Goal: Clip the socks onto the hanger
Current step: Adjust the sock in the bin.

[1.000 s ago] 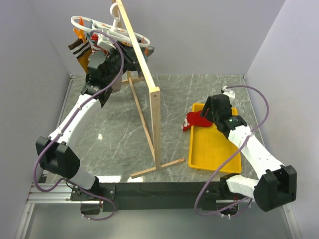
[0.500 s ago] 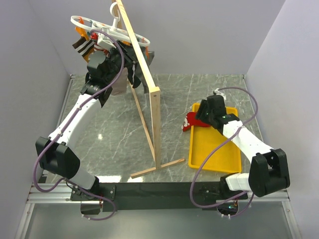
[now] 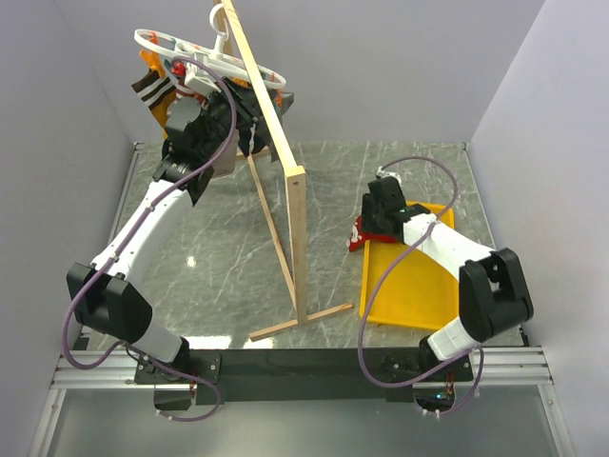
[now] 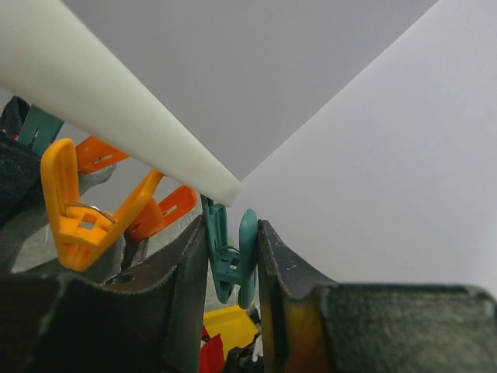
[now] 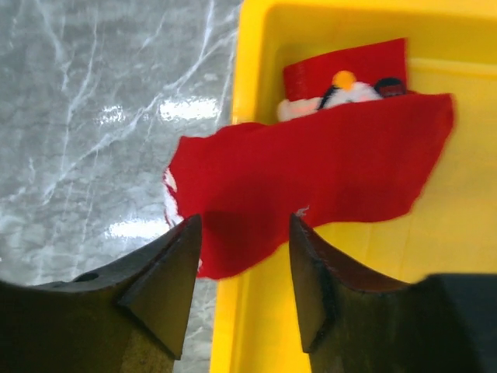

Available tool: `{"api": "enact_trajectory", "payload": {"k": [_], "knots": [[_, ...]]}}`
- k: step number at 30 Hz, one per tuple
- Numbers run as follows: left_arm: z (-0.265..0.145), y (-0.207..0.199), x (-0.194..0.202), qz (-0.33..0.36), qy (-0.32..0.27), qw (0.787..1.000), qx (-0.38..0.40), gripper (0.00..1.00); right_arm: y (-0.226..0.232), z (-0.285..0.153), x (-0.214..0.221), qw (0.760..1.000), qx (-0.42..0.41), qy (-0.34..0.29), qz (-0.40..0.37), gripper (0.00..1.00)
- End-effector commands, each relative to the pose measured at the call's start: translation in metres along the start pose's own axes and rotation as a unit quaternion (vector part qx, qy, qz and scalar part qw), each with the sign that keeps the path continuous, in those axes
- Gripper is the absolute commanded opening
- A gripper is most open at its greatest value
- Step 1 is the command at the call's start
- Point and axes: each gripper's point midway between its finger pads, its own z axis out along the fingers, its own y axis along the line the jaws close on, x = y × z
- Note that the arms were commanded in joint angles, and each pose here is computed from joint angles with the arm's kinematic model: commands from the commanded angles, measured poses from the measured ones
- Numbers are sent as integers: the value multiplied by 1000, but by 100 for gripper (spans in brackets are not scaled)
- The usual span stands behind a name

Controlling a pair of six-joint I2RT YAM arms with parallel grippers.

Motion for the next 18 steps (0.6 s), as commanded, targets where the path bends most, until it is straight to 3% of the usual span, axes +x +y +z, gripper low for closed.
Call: {"api": "enact_trajectory", "payload": {"k": [1,4,8,16,17,18], "knots": [[-13,-32,-40,30,-59,997,28,26,13,-1,-22,1000,-3,-19,-19,51],[-13,-32,-40,31,-58,997,27,26,14,0,-24,1000,-2,-19,-19,35],[-13,-33,-41,34,-60,997,26,26,13,-5,-26,1000,-1,-28,-13,0],[-13,-32,-41,36,-59,997,25,27,11,-5,-18,1000,-4,-19,-14,0],[-13,-32,-41,36,-60,997,26,27,11,-5,-17,1000,-6,-17,-13,16],[-14,-33,-42,37,-60,997,27,27,12,-4,-15,1000,-9,-16,-13,23]]}}
